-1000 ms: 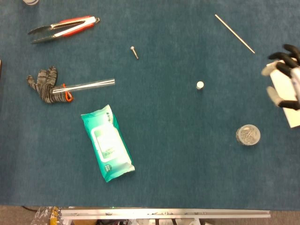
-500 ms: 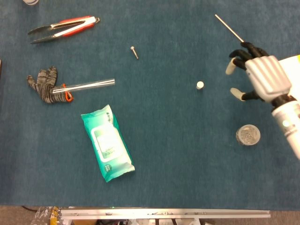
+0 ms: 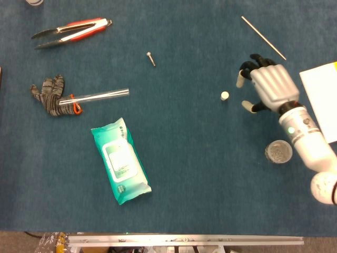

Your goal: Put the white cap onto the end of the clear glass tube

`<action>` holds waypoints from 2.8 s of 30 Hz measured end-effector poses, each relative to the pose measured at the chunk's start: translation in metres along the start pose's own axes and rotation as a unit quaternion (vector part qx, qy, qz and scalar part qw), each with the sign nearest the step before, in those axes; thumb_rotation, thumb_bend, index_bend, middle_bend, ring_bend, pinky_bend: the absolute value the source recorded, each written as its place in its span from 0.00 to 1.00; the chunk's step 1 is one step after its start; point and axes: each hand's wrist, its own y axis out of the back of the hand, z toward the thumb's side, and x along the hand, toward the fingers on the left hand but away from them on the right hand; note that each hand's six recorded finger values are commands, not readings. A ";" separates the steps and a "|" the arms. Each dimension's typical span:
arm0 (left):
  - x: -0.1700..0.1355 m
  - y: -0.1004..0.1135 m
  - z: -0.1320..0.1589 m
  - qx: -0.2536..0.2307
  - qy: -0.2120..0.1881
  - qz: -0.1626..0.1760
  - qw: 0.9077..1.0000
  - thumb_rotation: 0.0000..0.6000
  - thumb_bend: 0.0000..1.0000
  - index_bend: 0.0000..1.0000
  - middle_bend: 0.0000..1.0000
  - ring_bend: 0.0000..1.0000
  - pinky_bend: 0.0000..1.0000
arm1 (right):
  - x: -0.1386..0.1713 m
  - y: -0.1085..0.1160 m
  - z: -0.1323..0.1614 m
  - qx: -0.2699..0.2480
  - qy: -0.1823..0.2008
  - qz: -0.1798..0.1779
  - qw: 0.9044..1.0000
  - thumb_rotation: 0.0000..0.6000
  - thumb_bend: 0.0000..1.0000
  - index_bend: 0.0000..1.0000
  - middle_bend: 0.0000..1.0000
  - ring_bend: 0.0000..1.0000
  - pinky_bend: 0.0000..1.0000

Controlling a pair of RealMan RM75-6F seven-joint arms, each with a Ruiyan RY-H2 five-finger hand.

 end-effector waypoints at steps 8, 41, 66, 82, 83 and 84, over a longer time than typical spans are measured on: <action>0.001 -0.002 -0.002 -0.002 0.000 -0.002 1.000 1.00 0.29 0.30 0.14 0.00 0.06 | -0.018 -0.015 0.007 0.009 -0.007 0.011 1.000 1.00 0.21 0.45 0.26 0.09 0.19; 0.000 -0.005 -0.010 -0.006 0.005 -0.004 1.000 1.00 0.29 0.30 0.13 0.00 0.06 | -0.047 -0.042 0.021 0.007 -0.016 0.029 0.999 1.00 0.26 0.48 0.26 0.09 0.19; 0.000 -0.006 -0.014 -0.008 0.007 0.000 1.000 1.00 0.29 0.30 0.13 0.00 0.06 | -0.055 -0.048 0.025 0.000 -0.025 0.038 0.999 1.00 0.28 0.55 0.27 0.09 0.19; 0.006 -0.007 -0.014 -0.011 -0.002 -0.008 1.000 1.00 0.29 0.30 0.13 0.00 0.06 | -0.045 -0.024 0.028 -0.036 -0.014 0.018 0.999 1.00 0.31 0.60 0.30 0.10 0.19; 0.007 -0.007 -0.013 -0.012 -0.003 -0.011 1.000 1.00 0.29 0.30 0.13 0.00 0.06 | -0.043 -0.020 0.028 -0.040 -0.012 0.013 0.999 1.00 0.31 0.60 0.30 0.10 0.19; 0.009 -0.008 -0.012 -0.012 -0.004 -0.013 1.000 1.00 0.29 0.30 0.13 0.00 0.06 | -0.041 -0.014 0.027 -0.043 -0.010 0.009 0.999 1.00 0.31 0.60 0.30 0.10 0.19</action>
